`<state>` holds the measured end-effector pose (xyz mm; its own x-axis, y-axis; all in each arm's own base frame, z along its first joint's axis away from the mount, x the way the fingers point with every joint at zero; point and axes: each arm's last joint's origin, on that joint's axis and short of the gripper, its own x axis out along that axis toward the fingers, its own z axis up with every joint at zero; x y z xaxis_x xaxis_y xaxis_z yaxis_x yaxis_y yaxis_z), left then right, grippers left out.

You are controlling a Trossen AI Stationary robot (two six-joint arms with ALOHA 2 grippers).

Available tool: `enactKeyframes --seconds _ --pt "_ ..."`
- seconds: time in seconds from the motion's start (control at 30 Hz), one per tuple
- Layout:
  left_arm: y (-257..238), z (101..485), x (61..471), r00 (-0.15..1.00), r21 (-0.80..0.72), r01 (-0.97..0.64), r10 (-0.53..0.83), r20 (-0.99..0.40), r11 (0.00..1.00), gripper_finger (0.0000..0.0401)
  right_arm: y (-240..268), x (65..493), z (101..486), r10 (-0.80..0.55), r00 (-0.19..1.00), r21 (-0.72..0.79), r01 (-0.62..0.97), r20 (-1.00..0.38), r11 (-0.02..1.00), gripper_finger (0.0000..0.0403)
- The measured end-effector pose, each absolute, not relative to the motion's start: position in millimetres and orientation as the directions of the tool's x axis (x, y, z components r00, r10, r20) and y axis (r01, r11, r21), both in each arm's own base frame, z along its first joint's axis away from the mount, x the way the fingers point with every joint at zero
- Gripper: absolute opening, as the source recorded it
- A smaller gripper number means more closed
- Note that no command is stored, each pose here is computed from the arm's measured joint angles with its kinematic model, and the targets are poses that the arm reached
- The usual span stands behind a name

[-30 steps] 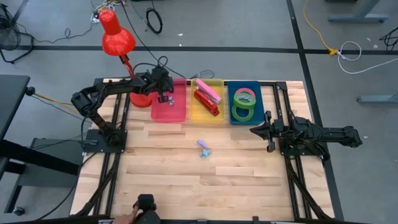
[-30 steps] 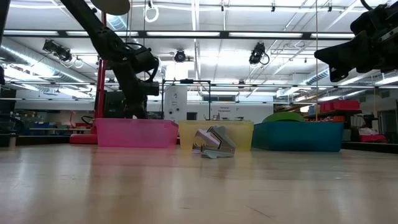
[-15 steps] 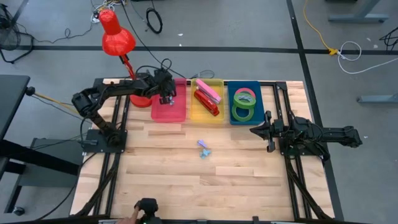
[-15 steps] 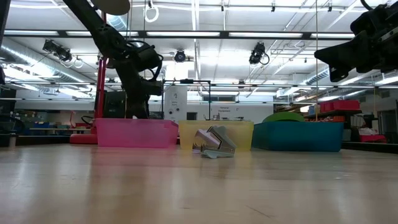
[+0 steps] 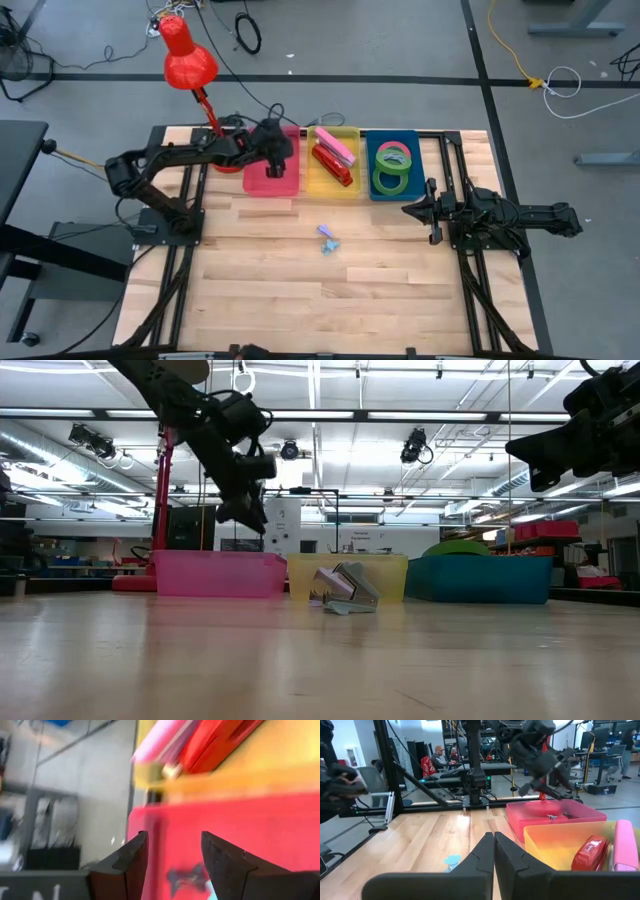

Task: Pick and place Stapler, Stapler remover, tape
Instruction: Put the purple staple remover into the pink bin

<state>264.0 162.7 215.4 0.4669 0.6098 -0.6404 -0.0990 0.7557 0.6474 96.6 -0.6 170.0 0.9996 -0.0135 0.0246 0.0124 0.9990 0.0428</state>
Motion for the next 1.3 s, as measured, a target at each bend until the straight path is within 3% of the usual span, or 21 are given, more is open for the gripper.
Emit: enactKeyframes --seconds 0.37,0.63,1.03,1.3 --pt "119 218 284 0.619 0.573 0.052 0.424 -0.661 0.818 0.0186 -1 97 170 -0.013 1.0 0.043 0.012 0.025 0.999 0.0016" --pt "80 218 298 0.72 0.465 0.218 0.18 -0.67 0.858 0.0186 -1 97 170 -0.013 1.0 0.043 0.012 0.025 0.999 0.0016" --pt "36 220 307 0.761 0.311 0.334 -0.06 -0.646 0.89 0.0186 -1 97 170 -0.013 1.0 0.043 0.012 0.025 0.999 0.0016" --pt "18 219 310 0.759 0.247 0.357 -0.126 -0.639 0.901 0.0186 -1 97 170 -0.013 1.0 0.043 0.012 0.025 0.999 0.0016"
